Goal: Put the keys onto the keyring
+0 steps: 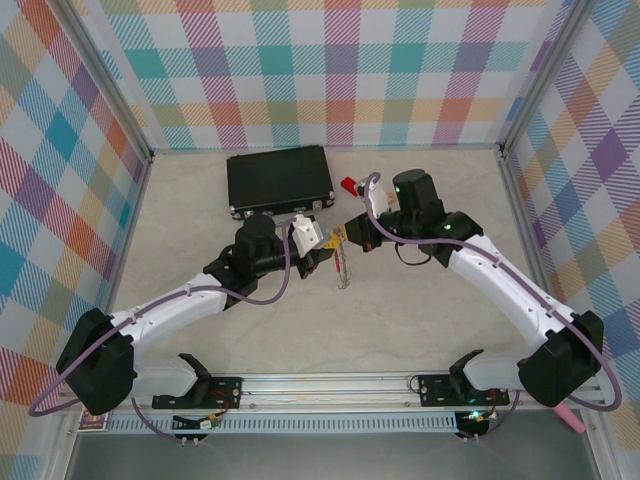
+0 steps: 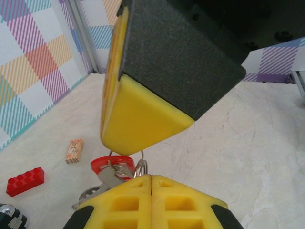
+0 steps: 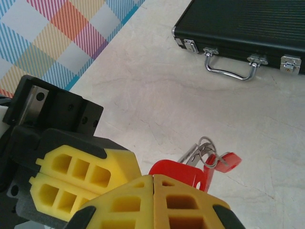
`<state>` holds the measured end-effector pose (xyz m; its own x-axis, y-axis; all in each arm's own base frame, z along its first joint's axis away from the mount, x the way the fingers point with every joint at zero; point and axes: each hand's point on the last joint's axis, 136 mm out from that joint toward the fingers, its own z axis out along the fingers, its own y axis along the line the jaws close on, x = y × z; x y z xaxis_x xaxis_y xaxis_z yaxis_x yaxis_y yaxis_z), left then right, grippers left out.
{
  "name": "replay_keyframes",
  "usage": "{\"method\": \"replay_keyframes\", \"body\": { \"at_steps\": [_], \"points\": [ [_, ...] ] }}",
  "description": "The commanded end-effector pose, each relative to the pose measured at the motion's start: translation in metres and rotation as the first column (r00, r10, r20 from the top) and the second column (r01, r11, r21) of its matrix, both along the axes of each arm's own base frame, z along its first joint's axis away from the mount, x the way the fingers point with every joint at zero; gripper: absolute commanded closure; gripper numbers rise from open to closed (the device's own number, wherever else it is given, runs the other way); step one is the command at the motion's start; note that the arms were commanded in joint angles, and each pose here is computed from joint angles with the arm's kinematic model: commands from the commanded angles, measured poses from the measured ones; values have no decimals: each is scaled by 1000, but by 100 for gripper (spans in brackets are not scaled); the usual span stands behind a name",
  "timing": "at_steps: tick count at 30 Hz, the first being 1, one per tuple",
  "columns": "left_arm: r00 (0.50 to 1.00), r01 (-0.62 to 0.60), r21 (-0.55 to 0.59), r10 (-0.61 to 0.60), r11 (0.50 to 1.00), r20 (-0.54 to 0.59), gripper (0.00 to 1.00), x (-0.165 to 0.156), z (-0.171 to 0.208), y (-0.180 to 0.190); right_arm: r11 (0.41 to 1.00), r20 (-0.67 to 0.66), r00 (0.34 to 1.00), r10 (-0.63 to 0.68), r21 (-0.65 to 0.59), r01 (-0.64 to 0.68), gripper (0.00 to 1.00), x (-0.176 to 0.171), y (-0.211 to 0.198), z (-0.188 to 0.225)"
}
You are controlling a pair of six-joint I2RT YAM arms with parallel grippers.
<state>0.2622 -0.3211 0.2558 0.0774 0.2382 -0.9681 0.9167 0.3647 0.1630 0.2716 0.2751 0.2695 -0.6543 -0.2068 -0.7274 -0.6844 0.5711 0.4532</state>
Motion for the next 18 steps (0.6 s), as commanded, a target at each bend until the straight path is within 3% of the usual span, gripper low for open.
{"method": "replay_keyframes", "body": {
  "at_steps": [1, 6, 12, 14, 18],
  "points": [
    [998, -17, -69, 21, 997, 52, 100, -3, 17, 3, 999, 16, 999, -48, 16, 48, 100, 5, -6, 5],
    [998, -24, -128, 32, 991, 58, 100, -7, 23, 7, 992, -37, 991, -126, 23, 127, 100, 17, -17, -4],
    [999, -28, -111, 32, 993, 28, 100, -6, 13, 7, 996, -11, 998, -63, 67, 64, 100, 9, -12, 6],
    [999, -39, -101, 42, 994, 29, 89, -3, 9, 7, 997, -5, 999, -49, 61, 50, 100, 7, -12, 7],
    [999, -32, -65, 34, 997, 28, 82, 1, 0, 3, 997, -5, 1000, -21, 73, 21, 100, 3, -10, 9]
  ]
}}
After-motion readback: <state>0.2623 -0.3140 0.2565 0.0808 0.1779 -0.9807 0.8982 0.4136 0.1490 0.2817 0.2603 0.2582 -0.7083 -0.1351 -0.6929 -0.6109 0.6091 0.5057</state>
